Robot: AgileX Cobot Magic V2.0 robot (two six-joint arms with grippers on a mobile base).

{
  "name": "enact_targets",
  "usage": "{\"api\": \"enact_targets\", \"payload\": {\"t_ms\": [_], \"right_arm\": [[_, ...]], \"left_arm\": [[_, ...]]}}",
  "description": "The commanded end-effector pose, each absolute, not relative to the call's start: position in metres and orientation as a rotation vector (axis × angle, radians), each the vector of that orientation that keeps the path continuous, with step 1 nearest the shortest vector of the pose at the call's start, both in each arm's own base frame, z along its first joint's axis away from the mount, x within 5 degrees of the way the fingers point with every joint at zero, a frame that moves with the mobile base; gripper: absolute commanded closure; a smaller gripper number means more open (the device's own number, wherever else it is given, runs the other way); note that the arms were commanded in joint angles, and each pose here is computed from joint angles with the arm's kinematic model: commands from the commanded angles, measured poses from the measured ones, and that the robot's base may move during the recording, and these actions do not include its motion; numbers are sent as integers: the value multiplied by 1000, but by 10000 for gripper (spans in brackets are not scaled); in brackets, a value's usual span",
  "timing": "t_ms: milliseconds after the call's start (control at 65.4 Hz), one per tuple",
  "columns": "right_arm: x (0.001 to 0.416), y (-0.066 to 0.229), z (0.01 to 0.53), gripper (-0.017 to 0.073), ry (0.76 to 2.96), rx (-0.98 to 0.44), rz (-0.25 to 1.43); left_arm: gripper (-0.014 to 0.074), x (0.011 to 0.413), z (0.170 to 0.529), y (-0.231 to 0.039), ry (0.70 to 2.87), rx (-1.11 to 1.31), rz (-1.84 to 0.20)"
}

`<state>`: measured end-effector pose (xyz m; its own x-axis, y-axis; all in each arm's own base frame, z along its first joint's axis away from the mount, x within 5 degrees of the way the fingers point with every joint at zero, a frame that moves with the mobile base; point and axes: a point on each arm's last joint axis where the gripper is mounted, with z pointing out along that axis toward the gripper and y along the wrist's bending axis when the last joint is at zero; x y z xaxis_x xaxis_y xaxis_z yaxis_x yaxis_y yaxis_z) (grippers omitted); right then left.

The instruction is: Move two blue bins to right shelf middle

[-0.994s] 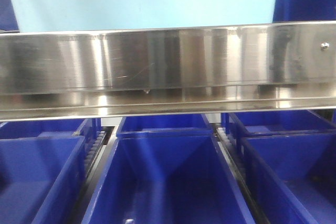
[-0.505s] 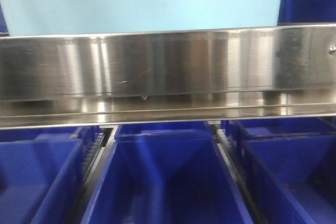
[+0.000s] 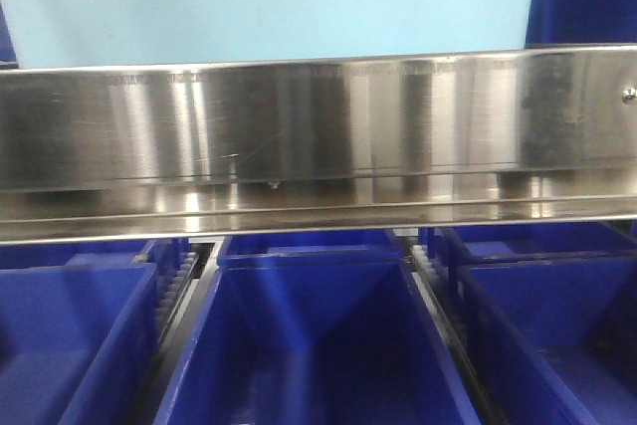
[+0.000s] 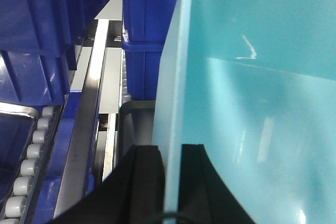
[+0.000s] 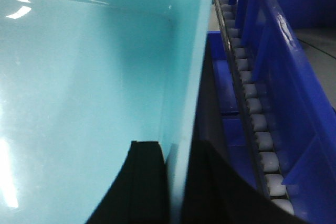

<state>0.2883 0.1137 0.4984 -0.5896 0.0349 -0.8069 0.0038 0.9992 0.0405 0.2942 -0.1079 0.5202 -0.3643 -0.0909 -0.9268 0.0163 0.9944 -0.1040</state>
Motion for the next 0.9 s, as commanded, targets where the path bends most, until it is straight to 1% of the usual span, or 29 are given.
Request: {"api": "enact_targets", "payload": {"t_ms": [0,321,505,581,719,887], "right_arm": [[287,114,503,721,2174,-3,52],[287,114,504,721,2169,-4,52],[293,120,515,721,2026,-36,119],[294,121,518,721,1993,-44,134],[294,121,518,721,1988,-45,136],[296,120,517,721,1994,-40,125]], "left_arm": [[705,290,534,-112,1843,-43,-198],[705,290,534,-112,1845,-43,-197],[705,289,533,-111,1863,-49,-197],[705,288,529,-110,1903,-61,-184],[705,287,525,-109,1952,-75,-168],[705,287,524,-109,1957,-77,-166]]}}
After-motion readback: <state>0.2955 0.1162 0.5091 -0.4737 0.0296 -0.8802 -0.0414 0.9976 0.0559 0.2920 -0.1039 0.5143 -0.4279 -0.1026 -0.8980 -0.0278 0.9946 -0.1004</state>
